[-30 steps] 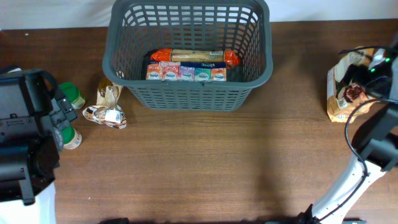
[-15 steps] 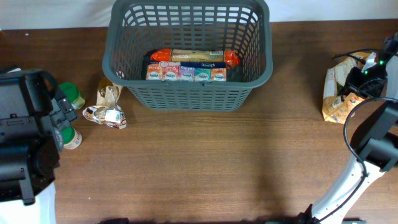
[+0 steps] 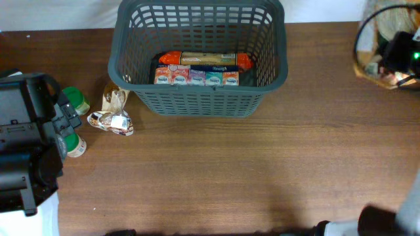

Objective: Pack container
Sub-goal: 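Grasp the brown Nescafé coffee bag with the right gripper, then lift the coffee bag into the basket and release it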

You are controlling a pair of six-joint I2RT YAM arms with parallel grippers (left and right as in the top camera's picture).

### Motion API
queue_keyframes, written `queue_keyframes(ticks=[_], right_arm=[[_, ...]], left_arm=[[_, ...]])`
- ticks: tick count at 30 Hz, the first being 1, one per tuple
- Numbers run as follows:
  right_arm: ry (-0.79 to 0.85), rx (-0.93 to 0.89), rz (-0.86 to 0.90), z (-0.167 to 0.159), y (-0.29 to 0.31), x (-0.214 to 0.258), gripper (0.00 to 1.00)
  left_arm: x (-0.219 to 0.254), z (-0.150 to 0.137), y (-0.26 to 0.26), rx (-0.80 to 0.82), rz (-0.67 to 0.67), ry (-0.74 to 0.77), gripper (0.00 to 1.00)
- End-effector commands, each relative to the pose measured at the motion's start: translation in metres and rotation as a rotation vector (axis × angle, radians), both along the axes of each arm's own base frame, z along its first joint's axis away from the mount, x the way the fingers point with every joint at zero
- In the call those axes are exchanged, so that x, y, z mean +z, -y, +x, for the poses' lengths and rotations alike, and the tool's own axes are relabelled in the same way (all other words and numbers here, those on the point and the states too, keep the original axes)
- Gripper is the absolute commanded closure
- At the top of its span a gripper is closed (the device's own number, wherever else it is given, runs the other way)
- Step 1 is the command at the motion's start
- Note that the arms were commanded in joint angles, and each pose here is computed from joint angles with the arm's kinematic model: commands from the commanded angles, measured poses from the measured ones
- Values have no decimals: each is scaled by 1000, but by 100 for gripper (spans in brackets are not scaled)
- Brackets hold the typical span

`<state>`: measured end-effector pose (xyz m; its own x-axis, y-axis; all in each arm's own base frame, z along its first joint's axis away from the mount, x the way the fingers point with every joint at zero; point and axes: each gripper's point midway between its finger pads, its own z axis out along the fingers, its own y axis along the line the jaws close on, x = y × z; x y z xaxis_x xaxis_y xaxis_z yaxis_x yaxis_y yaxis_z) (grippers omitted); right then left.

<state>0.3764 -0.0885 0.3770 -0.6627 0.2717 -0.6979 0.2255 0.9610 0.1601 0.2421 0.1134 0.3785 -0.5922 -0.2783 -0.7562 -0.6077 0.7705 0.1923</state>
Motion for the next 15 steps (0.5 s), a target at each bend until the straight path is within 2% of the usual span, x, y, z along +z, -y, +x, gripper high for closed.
queue_keyframes(ticks=[1,6,10,12,15], right_arm=[[166,85,51,-15,-55,52,96],[254,267,81,-4,-127,72,96],[352,486,-23,7,-180,87,96],[434,689,-136,9,-230,94,96],[460,841,-241,12,-265,86,96]], left_arm=[[0,0,0,11,-14,12,1],[0,0,0,11,-14,12,1],[0,0,0,11,-14,12,1],[0,0,0,11,-14,12,1],[0,0,0,11,-14,12,1]])
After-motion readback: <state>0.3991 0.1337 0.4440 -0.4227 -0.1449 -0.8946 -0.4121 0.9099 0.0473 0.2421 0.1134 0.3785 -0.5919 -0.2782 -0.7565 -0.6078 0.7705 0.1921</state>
